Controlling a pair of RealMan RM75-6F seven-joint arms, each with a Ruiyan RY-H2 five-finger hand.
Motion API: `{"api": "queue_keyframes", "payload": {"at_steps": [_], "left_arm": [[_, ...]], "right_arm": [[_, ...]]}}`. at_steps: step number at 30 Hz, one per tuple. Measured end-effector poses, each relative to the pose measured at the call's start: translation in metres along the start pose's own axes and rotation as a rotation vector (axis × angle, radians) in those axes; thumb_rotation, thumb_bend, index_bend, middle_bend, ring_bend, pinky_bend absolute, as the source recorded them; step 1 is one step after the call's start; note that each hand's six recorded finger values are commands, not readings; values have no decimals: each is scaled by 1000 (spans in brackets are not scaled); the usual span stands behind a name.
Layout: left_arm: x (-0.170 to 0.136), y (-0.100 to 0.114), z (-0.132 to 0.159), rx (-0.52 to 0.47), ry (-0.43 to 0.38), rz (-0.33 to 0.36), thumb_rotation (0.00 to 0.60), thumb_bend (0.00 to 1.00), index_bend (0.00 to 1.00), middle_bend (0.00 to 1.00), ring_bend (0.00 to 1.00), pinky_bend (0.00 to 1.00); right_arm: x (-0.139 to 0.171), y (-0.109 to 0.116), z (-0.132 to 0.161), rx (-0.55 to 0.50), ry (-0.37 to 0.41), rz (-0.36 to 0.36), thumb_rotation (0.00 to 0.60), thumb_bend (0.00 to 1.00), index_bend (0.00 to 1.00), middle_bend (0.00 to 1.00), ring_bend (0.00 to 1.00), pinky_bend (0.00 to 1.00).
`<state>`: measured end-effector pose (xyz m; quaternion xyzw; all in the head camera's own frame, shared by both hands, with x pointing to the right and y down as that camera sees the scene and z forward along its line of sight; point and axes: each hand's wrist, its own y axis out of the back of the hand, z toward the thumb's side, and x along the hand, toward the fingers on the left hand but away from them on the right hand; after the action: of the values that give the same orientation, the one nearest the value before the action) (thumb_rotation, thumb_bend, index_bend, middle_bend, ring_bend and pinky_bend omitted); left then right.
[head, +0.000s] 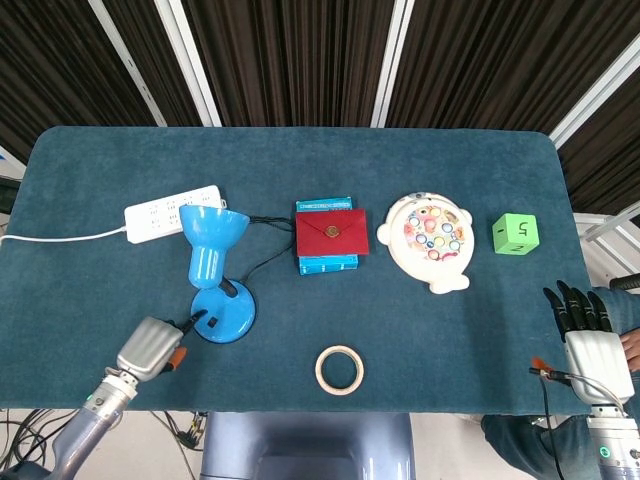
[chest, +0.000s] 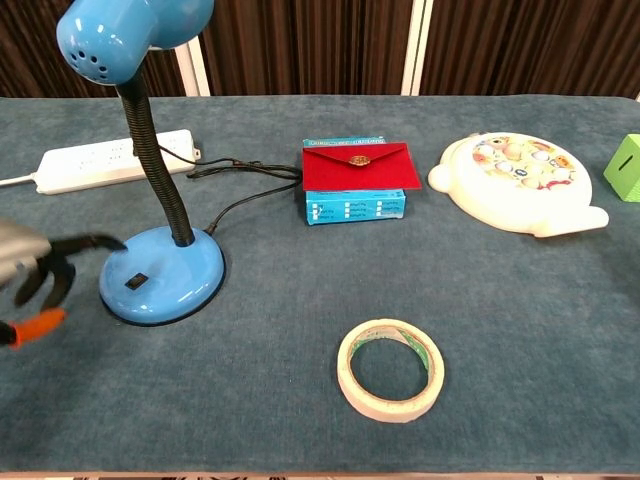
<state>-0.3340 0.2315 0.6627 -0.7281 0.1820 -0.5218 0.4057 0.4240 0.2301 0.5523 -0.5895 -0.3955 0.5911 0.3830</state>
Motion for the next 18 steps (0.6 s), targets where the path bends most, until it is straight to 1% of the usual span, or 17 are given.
{"api": "queue_keyframes", "payload": {"at_steps": [2, 4, 7, 10, 12, 15, 18], "left_arm": [[-8, 21, -9, -14, 38, 86, 600, 183, 120, 165, 95, 165], [-23, 43, -21, -36, 86, 167, 600, 155, 118, 123, 53, 106], [-50, 66, -40, -69, 147, 230, 600, 130, 118, 98, 30, 74], [-77, 79, -58, -94, 209, 258, 600, 130, 118, 91, 21, 71], [-91, 81, -67, -113, 253, 273, 600, 129, 116, 88, 21, 71], [-107, 76, -79, -150, 323, 273, 600, 130, 99, 74, 22, 70], [-111, 71, -89, -162, 369, 252, 600, 130, 95, 68, 21, 70]], "right_arm": [[0, 0, 0, 4, 1, 2, 600, 134, 74, 18, 40, 0], [0, -1, 0, 6, 1, 3, 600, 134, 74, 18, 40, 0], [1, -1, 1, 8, 2, 4, 600, 134, 74, 18, 40, 0], [1, -1, 1, 8, 4, 2, 600, 134, 74, 18, 40, 0], [1, 0, 1, 7, 5, 1, 600, 134, 74, 18, 40, 0], [1, 0, 1, 4, 6, 0, 600, 134, 75, 18, 40, 0], [1, 0, 2, 3, 13, -3, 600, 133, 74, 18, 40, 0]]}}
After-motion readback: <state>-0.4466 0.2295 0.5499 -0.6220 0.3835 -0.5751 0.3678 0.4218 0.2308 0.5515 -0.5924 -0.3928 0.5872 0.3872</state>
